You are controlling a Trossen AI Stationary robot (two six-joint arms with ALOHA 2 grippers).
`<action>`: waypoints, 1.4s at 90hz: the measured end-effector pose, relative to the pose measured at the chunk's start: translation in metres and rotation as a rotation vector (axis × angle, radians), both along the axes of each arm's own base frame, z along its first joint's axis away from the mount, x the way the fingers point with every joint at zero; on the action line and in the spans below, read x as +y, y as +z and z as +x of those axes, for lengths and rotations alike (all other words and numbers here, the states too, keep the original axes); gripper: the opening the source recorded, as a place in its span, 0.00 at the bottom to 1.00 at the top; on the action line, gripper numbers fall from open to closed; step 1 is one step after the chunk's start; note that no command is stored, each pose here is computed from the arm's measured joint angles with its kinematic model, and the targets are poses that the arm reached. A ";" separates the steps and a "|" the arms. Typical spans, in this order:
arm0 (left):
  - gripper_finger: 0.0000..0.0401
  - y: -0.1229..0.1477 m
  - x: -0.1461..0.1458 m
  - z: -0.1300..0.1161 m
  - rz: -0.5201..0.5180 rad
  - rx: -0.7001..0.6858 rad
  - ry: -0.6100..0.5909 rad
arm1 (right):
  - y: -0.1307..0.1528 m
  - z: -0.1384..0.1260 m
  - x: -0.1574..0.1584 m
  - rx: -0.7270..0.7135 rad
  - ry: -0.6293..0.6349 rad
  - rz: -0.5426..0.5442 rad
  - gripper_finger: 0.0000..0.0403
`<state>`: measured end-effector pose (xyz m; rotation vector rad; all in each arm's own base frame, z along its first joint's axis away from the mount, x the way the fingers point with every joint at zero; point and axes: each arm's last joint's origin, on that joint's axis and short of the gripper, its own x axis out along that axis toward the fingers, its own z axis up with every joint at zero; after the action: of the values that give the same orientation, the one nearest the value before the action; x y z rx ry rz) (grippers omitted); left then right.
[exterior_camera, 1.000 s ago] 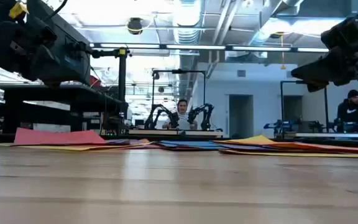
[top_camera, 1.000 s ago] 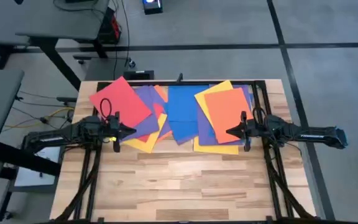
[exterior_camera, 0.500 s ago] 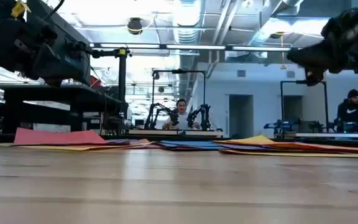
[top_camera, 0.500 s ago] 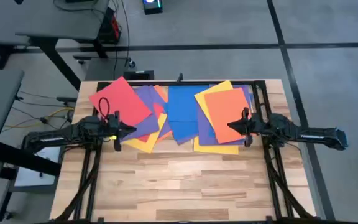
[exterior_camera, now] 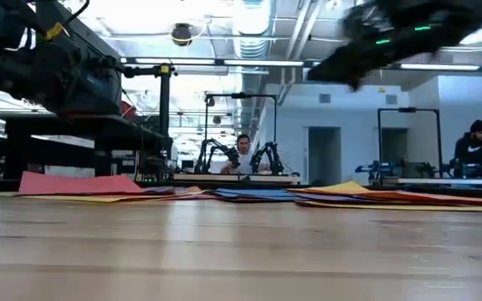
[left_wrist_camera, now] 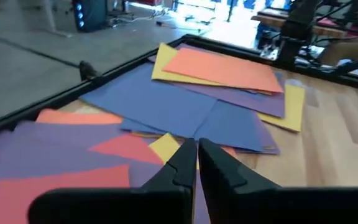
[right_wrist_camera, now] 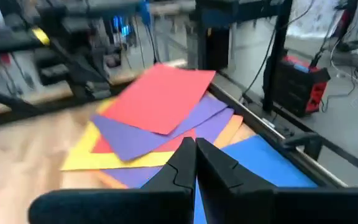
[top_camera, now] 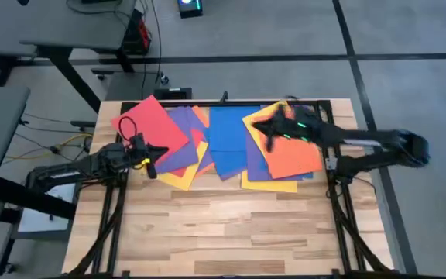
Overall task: Organize paper
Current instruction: Put the orange paper to the bottom right of the table
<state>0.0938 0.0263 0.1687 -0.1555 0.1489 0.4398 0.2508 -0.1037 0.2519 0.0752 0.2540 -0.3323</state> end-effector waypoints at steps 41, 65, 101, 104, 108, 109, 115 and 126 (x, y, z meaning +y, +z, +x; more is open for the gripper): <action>0.00 -0.014 0.014 0.004 -0.061 0.183 0.255 | -0.025 0.103 -0.050 0.342 0.106 0.036 0.00; 0.00 0.014 0.047 0.038 -0.109 0.418 0.248 | 0.009 0.084 -0.045 0.330 0.117 -0.025 0.00; 0.21 -0.001 0.091 0.107 -0.196 0.688 -0.032 | 0.038 0.048 -0.049 0.379 0.098 -0.071 0.00; 0.23 -0.007 0.093 0.108 -0.200 0.723 -0.007 | 0.040 0.047 -0.050 0.378 0.095 -0.073 0.00; 0.26 -0.012 0.095 0.110 -0.196 0.754 0.020 | 0.040 0.045 -0.052 0.382 0.089 -0.071 0.00; 0.26 -0.013 0.096 0.111 -0.193 0.759 0.025 | 0.040 0.045 -0.052 0.383 0.089 -0.070 0.00; 0.29 -0.016 0.100 0.115 -0.182 0.784 0.073 | 0.039 0.043 -0.054 0.391 0.082 -0.066 0.00; 0.29 -0.021 0.104 0.120 -0.183 0.803 0.092 | 0.038 0.040 -0.058 0.403 0.072 -0.070 0.00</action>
<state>0.2138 0.1301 0.1480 -0.1582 0.9759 0.5621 0.2910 -0.1621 0.2903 -0.0717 0.6420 -0.2824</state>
